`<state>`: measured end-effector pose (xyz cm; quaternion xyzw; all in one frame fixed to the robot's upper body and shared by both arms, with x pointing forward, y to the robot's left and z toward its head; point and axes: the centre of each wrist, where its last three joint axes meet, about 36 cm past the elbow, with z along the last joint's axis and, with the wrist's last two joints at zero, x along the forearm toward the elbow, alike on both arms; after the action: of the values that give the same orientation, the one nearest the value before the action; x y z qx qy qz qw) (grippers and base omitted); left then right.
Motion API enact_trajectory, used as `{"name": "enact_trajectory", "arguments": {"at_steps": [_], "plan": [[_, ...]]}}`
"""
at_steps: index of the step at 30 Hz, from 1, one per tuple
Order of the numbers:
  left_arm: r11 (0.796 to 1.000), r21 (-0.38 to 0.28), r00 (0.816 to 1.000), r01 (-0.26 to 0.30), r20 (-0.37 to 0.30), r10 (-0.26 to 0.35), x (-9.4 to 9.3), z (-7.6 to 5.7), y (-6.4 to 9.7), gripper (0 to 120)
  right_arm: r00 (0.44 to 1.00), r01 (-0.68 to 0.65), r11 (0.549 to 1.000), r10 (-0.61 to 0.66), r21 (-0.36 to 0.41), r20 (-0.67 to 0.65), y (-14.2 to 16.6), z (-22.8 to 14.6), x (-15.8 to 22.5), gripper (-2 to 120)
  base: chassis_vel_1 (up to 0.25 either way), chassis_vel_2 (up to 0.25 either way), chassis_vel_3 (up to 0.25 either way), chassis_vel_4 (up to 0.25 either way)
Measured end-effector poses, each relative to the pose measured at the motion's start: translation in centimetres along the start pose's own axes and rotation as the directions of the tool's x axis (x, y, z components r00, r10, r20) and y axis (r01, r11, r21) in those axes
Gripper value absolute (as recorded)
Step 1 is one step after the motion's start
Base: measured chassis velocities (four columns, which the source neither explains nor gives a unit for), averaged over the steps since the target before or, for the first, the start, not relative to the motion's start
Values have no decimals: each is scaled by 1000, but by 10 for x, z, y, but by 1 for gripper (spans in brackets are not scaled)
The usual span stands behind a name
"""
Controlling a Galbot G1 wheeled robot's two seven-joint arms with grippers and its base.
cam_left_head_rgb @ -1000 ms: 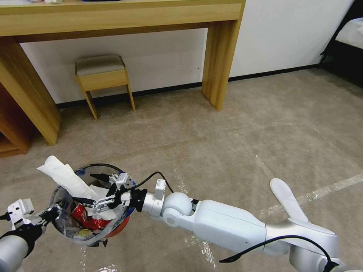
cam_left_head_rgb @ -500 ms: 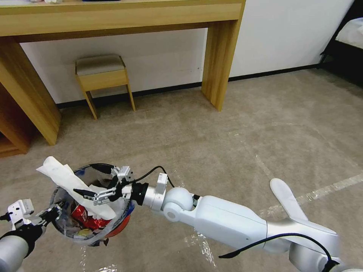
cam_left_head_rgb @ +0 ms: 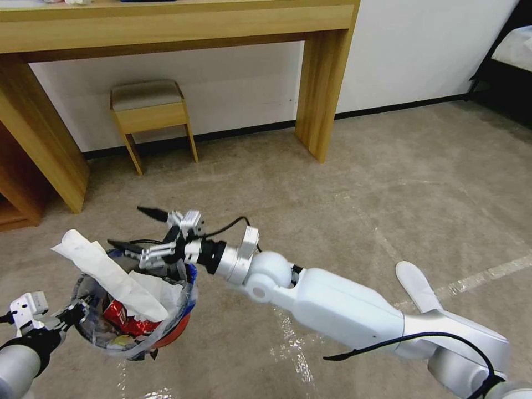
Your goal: Pick up the trash bin and place the garbage on the floor into it.
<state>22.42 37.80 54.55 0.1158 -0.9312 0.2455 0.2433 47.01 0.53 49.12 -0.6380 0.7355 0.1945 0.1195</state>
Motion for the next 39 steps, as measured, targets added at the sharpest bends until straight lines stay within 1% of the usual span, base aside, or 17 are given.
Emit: {"name": "enact_trajectory", "arguments": {"at_steps": [12, 19, 22, 23, 24, 26, 27, 28, 29, 31, 32, 33, 34, 35, 37, 38, 39], "plan": [[1000, -1, 1000, 3, 5, -3, 0, 0, 0, 1, 986, -126, 986, 113, 107, 122, -32, -83, 24, 100, 0, 0, 0, 0], [1000, -9, 1000, -5, 13, 6, 0, 0, 0, 1, 933, -330, 918, 283, 220, 221, -59, -150, 86, 100, 0, 0, 0, 0], [1000, -19, 1000, -9, 21, 9, 1, 0, -1, 1, 873, -468, 836, 388, 286, 295, -65, -178, 130, 100, 0, 0, 0, 0], [1000, -19, 1000, -9, 21, 9, 1, 0, -1, 1, 873, -468, 836, 388, 286, 295, -65, -178, 130, 100, 0, 0, 0, 0], [1000, -23, 1000, -11, 23, 11, 1, -1, -1, 1, 841, -527, 787, 430, 322, 327, -65, -190, 152, 100, 0, 0, 0, 0], [1000, -24, 1000, -13, 23, 13, 0, -1, -1, 1, 826, -554, 762, 450, 336, 341, -64, -195, 162, 100, 0, 0, 0, 0], [999, -26, 1000, -19, 24, 19, 0, -1, -2, 1, 793, -603, 713, 487, 357, 366, -60, -203, 180, 100, 0, 0, 0, 0], [999, -25, 999, -27, 25, 28, -1, -2, -4, 1, 715, -698, 604, 564, 385, 413, -50, -215, 209, 100, 0, 0, 0, 0], [999, -25, 999, -27, 25, 28, -1, -2, -4, 1, 715, -698, 604, 564, 385, 413, -50, -215, 209, 100, 0, 0, 0, 0], [999, -25, 999, -30, 24, 30, -1, -1, -4, 1, 677, -736, 550, 598, 396, 428, -44, -218, 224, 100, 0, 0, 0, 0], [999, -25, 999, -35, 23, 36, -2, -1, -5, 1, 603, -794, 448, 664, 411, 442, -34, -217, 247, 100, 0, 0, 0, 0], [999, -27, 999, -37, 23, 38, -2, -1, -5, 1, 577, -810, 411, 684, 419, 446, -31, -217, 255, 100, 0, 0, 0, 0], [999, -27, 999, -37, 23, 38, -2, -1, -5, 1, 577, -810, 411, 684, 419, 446, -31, -217, 255, 100, 0, 0, 0, 0], [999, -36, 999, -41, 25, 42, -2, -1, -5, 1, 520, -836, 320, 719, 446, 461, -22, -216, 275, 100, 0, 0, 0, 0], [998, -41, 999, -46, 27, 47, -2, 0, -6, 1, 469, -845, 223, 744, 485, 476, -13, -216, 295, 100, 0, 0, 0, 0], [998, -41, 999, -46, 27, 47, -2, 0, -6, 1, 469, -845, 223, 744, 485, 476, -13, -216, 295, 100, 0, 0, 0, 0], [998, -44, 998, -49, 26, 51, -2, 1, -6, 1, 444, -843, 166, 753, 512, 485, -5, -214, 307, 100, 0, 0, 0, 0]]}}
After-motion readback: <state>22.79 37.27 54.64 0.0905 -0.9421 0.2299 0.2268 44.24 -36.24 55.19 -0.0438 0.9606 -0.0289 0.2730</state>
